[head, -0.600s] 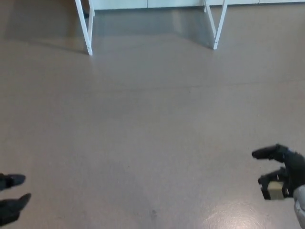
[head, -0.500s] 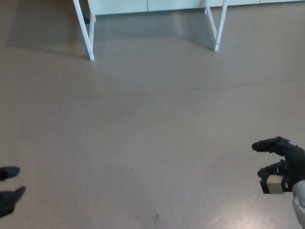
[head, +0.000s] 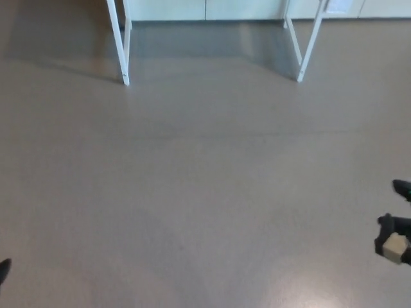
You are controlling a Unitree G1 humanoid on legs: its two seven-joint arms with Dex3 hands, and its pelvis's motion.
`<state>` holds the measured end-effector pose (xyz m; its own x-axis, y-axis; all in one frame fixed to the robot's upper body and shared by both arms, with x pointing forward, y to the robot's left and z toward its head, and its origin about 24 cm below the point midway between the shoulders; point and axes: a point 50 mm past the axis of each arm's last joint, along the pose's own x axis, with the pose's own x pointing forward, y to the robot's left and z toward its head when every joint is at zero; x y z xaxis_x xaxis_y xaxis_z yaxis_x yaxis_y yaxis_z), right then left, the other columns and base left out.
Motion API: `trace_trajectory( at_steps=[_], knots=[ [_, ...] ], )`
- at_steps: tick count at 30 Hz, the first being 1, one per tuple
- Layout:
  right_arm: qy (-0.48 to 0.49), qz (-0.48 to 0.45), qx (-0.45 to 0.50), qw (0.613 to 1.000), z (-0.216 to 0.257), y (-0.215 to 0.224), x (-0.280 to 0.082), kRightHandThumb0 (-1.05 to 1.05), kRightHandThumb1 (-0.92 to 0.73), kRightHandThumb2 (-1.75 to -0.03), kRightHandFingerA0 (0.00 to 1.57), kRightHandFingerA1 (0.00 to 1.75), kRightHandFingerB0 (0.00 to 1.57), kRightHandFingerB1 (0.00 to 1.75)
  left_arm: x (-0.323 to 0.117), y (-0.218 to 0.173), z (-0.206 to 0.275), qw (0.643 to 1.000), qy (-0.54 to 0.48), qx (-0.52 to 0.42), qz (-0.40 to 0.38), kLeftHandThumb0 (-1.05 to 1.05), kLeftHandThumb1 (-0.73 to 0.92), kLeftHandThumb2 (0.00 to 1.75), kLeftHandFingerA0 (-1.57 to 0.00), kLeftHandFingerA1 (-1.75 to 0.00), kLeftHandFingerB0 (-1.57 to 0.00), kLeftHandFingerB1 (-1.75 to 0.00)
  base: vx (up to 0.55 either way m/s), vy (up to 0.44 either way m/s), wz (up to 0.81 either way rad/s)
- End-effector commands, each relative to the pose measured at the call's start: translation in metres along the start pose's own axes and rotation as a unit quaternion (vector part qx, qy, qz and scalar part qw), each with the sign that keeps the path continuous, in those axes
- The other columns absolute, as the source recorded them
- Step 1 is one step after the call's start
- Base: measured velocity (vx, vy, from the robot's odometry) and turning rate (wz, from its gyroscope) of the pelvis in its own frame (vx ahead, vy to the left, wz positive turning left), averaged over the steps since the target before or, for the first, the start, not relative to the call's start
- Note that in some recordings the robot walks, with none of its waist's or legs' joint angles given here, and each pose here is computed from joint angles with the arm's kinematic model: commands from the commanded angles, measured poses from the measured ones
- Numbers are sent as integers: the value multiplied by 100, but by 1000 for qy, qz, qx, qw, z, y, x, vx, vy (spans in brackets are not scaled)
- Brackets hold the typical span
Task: The robot walk up to a desk on which a bottle is kept on the left hand side and a container is kept on the right hand side. The robot uses its left hand to pick up the bottle and places it in the container.
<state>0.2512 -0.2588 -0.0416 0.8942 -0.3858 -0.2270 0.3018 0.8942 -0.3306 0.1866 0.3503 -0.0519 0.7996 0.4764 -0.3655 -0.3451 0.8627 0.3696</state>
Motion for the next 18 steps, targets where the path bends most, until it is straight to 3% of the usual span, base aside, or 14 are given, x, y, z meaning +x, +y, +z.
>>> trace_trajectory(
  at_steps=[1,7,13,18],
  knots=[
    [15,-31,31,999,-25,-23,-21,-27,-54,-123,31,77,5,60,-14,16,-16,1000,-4,-30,-5,-19,55,57,-47,-52,-43,-44,229,-11,5],
    [21,-16,24,999,-40,-26,-40,-29,-50,-125,32,77,6,61,-21,20,-28,999,22,-18,-18,-14,57,56,-50,-48,-41,-41,253,-92,9],
    [27,-12,29,999,-47,-32,-50,-23,-51,-128,30,78,0,59,-27,20,-33,999,26,-12,-28,-12,60,57,-52,-49,-41,-40,312,-232,31],
    [36,-13,25,999,-58,-38,-61,-26,-50,-130,32,82,0,60,-35,21,-43,999,37,-4,-35,-13,61,57,-56,-49,-41,-41,311,-192,-2]
  ],
)
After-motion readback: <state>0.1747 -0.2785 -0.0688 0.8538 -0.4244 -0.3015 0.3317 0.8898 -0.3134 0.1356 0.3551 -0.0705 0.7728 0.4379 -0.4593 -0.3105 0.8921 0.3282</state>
